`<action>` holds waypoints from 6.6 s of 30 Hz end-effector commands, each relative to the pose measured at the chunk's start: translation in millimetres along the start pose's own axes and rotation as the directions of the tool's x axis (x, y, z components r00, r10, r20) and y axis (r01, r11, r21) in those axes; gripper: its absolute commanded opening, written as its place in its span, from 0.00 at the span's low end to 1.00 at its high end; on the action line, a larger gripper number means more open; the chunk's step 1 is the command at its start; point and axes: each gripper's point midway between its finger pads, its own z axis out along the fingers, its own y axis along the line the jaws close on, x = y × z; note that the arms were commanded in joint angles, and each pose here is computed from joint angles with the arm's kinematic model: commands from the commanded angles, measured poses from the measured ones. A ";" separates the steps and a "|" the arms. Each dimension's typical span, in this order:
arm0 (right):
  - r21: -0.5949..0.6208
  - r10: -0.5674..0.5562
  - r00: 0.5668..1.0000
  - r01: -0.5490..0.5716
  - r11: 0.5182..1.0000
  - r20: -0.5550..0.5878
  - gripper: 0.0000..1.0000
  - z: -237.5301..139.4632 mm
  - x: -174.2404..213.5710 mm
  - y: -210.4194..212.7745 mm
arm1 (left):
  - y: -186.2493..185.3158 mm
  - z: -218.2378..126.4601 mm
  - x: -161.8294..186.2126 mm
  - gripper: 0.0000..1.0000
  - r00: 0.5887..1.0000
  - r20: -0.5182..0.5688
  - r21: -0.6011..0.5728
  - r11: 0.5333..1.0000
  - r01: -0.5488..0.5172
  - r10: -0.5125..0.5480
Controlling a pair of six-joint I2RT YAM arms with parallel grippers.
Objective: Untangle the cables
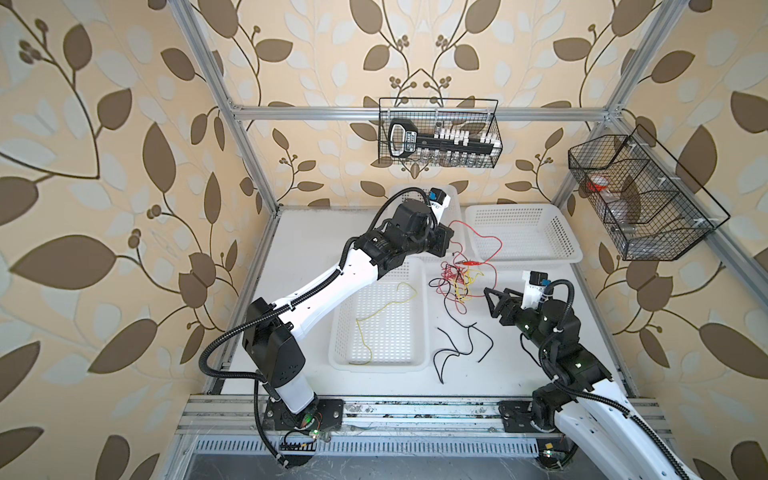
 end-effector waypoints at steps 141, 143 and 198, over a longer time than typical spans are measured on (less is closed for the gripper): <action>0.115 -0.049 0.999 0.046 0.992 0.018 0.00 -1.3 -49.8 -0.2 | -47.6 -30.5 52.2 0.99 0.996 -0.075 0.262 0.964 -0.035 0.057; 0.099 -0.051 0.999 0.049 0.994 0.019 0.00 -1.8 -49.7 2.6 | -53.4 -27.3 49.3 0.99 0.997 -0.061 0.292 0.956 -0.034 0.054; -0.120 -0.072 0.981 0.050 0.991 -0.182 0.76 33.5 21.2 45.3 | -51.6 28.7 43.3 0.00 0.986 -0.089 0.207 0.966 0.157 -0.141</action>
